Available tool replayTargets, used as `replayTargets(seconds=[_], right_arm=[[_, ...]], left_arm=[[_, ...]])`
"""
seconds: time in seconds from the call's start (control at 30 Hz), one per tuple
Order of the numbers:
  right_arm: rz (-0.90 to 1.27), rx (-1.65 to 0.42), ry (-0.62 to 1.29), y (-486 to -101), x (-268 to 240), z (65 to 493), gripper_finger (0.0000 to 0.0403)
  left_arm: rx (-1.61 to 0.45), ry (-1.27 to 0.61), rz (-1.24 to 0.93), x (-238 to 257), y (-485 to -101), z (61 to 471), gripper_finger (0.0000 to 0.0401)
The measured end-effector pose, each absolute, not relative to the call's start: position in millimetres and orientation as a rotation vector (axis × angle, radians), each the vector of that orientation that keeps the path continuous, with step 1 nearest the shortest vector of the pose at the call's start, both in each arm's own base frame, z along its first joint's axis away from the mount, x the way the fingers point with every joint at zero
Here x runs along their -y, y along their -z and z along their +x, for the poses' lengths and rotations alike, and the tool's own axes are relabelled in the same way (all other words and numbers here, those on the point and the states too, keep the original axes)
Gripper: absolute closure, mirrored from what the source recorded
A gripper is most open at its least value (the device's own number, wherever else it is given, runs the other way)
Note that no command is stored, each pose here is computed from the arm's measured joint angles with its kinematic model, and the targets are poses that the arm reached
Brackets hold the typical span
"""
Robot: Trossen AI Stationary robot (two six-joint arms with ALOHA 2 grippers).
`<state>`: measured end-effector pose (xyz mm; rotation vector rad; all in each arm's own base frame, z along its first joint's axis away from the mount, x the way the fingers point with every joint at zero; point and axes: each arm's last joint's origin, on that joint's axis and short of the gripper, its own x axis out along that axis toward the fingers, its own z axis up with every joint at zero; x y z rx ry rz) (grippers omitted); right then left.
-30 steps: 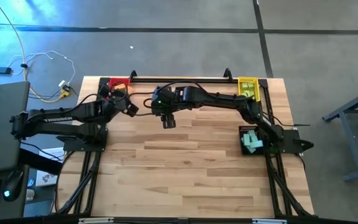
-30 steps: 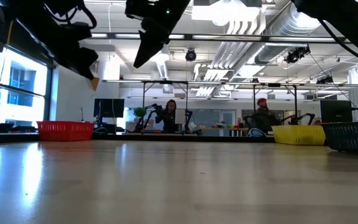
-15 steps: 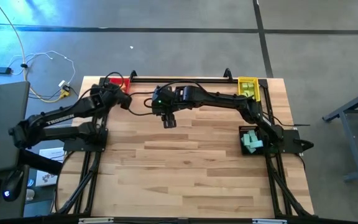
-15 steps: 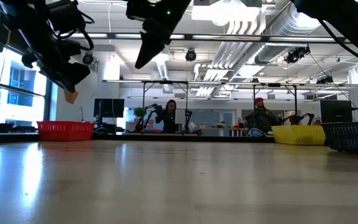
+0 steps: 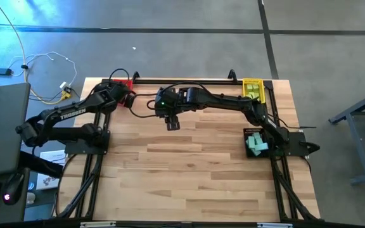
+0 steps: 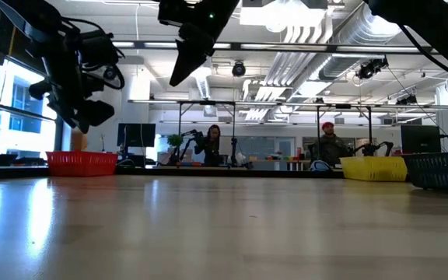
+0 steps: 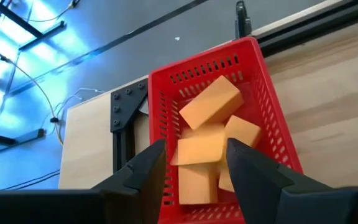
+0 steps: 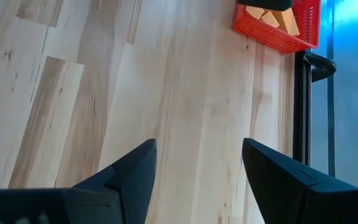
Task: Sort & place blocks by color
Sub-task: Put the yellow block into the red bin, then return to Home Position
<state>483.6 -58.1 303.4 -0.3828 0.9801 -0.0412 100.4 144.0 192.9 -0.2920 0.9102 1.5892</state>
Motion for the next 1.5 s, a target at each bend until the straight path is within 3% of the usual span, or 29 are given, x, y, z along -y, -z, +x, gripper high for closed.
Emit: replayTargets(seconds=[0.2,0.47,0.63,0.9,1.13,1.5], right_arm=[[-0.382,-1.004,0.035,-302.0,57.8,481.7,0.0179],[-0.351,-1.026,0.006,-300.3,56.7,479.5,0.0179],[-0.287,-1.055,-0.075,-297.7,56.2,475.6,0.0179],[-0.213,-1.120,-0.033,-294.8,68.7,468.5,0.0179],[-0.140,-1.266,-0.019,-265.5,85.9,458.8,0.0179],[-0.045,-1.423,0.015,-209.1,93.2,447.3,0.0179]], left_arm=[[-0.889,-1.597,-0.301,-147.0,-193.0,100.4,0.0238],[-0.819,-1.467,-0.340,-139.4,-203.9,99.6,0.0238],[-0.714,-1.245,-0.398,-126.9,-215.7,103.5,0.0236],[-0.521,-0.837,-0.413,-103.2,-234.7,122.3,0.0236],[-0.416,-0.610,-0.353,-76.0,-208.4,134.5,0.0236],[-0.374,-0.511,-0.352,-47.0,-170.5,122.2,0.0236]])
